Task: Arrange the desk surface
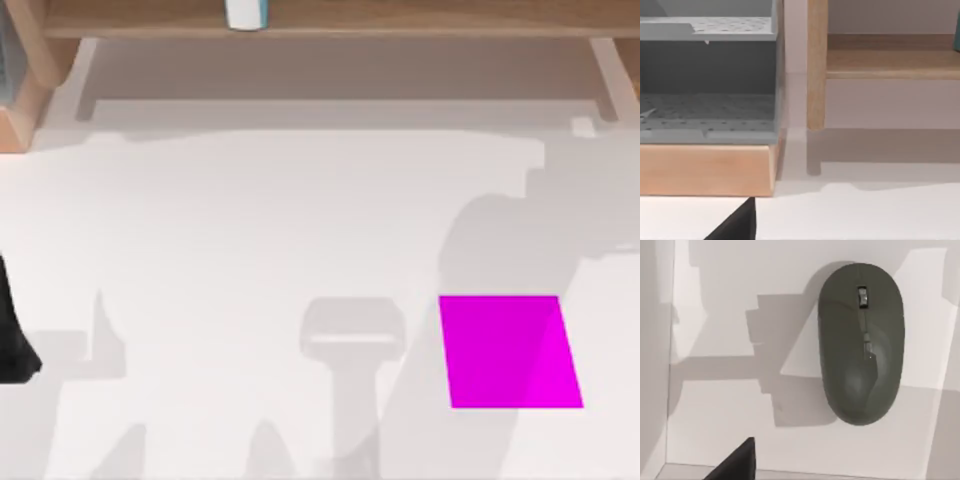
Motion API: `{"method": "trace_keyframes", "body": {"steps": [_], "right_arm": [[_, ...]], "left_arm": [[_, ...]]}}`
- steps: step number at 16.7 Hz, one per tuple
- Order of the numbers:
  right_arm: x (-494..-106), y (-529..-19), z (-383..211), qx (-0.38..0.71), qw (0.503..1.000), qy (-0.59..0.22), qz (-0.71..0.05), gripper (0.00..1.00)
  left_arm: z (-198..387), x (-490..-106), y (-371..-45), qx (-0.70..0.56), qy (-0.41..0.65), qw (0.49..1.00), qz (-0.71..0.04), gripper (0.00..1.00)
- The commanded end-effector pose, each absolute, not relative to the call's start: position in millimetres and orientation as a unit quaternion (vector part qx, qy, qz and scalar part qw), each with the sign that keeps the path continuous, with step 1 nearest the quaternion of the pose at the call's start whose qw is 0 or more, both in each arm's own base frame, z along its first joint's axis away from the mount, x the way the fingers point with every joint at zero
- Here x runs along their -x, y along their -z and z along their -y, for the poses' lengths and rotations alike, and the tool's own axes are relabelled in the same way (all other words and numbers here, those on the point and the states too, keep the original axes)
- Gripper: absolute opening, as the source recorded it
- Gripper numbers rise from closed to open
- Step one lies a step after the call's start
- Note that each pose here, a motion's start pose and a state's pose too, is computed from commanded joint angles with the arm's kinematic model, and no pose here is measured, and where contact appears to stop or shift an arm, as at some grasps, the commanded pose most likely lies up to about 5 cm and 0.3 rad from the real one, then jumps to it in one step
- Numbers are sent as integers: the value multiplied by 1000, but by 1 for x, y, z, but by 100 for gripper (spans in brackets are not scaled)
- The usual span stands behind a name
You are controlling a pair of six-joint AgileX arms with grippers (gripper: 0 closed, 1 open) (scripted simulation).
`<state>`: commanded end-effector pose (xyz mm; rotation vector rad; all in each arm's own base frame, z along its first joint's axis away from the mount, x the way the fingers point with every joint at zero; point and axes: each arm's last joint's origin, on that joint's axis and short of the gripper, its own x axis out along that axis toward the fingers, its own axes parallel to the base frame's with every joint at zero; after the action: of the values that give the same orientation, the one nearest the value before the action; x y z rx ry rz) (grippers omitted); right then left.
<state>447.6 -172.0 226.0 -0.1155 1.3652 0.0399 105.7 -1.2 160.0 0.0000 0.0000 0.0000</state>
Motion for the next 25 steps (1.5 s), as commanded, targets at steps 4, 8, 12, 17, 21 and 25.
{"method": "trace_keyframes", "body": {"steps": [4, 8, 12, 17, 21, 25], "right_arm": [[-474, -178, 182, 52, 746, -51, -661, 100], [-480, -165, 182, 53, 740, -61, -668, 100], [-480, -164, 182, 52, 739, -61, -669, 100], [-480, -158, 182, 52, 739, -61, -668, 100], [-481, -151, 182, 53, 740, -61, -668, 100], [-481, -147, 181, 54, 741, -60, -666, 100]], "left_arm": [[1, -106, -160, 0, 0, 1000, 0, 100], [1, -106, -160, 0, 0, 1000, 0, 100], [1, -106, -160, 0, 0, 1000, 0, 100], [1, -106, -160, 0, 0, 1000, 0, 100], [1, -106, -160, 0, 0, 1000, 0, 100], [1, -106, -160, 0, 0, 1000, 0, 100]]}}
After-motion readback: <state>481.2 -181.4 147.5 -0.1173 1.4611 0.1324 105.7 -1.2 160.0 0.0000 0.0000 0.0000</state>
